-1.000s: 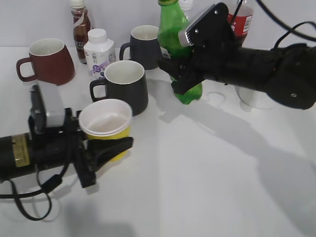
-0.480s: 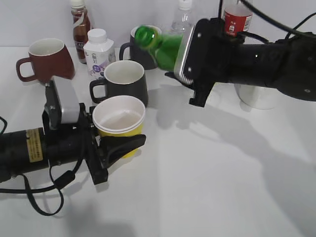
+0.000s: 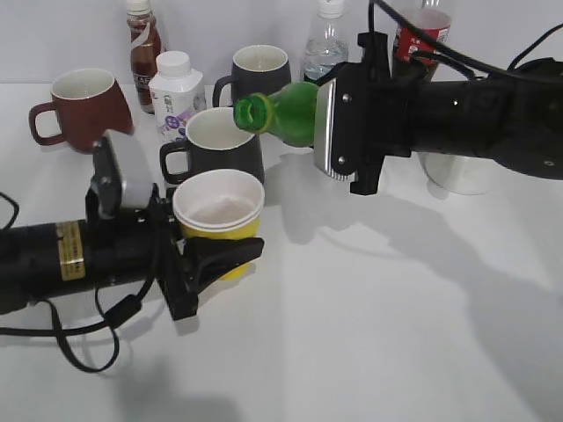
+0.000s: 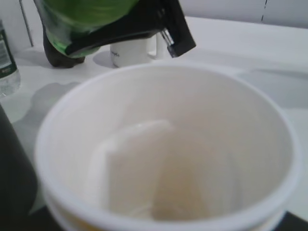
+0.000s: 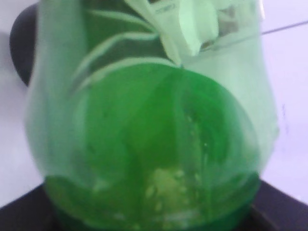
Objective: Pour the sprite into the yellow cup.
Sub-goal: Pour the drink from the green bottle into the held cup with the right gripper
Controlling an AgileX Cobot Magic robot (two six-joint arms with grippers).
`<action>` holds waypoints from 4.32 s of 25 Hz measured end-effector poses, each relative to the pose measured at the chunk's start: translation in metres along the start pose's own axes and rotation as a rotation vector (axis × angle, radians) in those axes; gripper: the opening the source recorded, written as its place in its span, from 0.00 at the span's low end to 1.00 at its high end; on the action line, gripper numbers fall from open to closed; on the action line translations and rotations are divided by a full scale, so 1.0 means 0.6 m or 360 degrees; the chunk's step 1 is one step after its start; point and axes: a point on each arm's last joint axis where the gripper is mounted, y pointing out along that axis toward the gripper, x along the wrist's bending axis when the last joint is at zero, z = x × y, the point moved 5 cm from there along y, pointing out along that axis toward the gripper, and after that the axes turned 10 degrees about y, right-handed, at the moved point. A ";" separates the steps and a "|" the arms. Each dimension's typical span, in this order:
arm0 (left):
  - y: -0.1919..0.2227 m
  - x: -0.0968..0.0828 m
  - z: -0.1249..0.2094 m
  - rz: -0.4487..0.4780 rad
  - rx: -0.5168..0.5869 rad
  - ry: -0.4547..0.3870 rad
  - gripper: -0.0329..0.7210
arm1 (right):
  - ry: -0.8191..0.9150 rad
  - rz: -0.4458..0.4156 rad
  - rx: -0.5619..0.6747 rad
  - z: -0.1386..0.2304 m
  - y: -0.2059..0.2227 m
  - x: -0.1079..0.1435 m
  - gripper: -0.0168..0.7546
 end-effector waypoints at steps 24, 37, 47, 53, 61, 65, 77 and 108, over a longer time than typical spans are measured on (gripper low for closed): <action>0.029 -0.006 -0.008 0.0102 0.0138 0.0130 0.59 | -0.0424 -0.0006 0.0007 0.001 0.000 0.001 0.58; 0.020 -0.004 -0.011 0.0098 0.0241 0.0205 0.59 | -0.0580 0.0010 0.0035 0.005 0.000 -0.002 0.58; 0.020 -0.005 -0.011 0.0106 0.0244 0.0207 0.59 | -0.0631 0.0029 0.0056 0.007 0.000 -0.006 0.58; 0.020 -0.006 -0.010 0.0112 0.0245 0.0212 0.59 | -0.0657 0.0038 0.0058 0.007 0.000 -0.007 0.58; 0.020 -0.015 -0.011 0.0170 0.0238 0.0237 0.59 | -0.0690 0.0090 0.0075 0.008 -0.001 -0.015 0.58; 0.020 -0.016 -0.011 0.0173 0.0238 0.0235 0.59 | -0.0710 0.0102 0.0067 0.006 -0.001 -0.017 0.58; 0.020 -0.016 -0.011 0.0174 0.0238 0.0235 0.59 | -0.0747 0.0107 0.0063 0.005 -0.001 -0.018 0.58; 0.020 -0.016 -0.011 0.0176 0.0239 0.0237 0.59 | -0.0784 0.0116 0.0066 0.004 -0.001 -0.019 0.58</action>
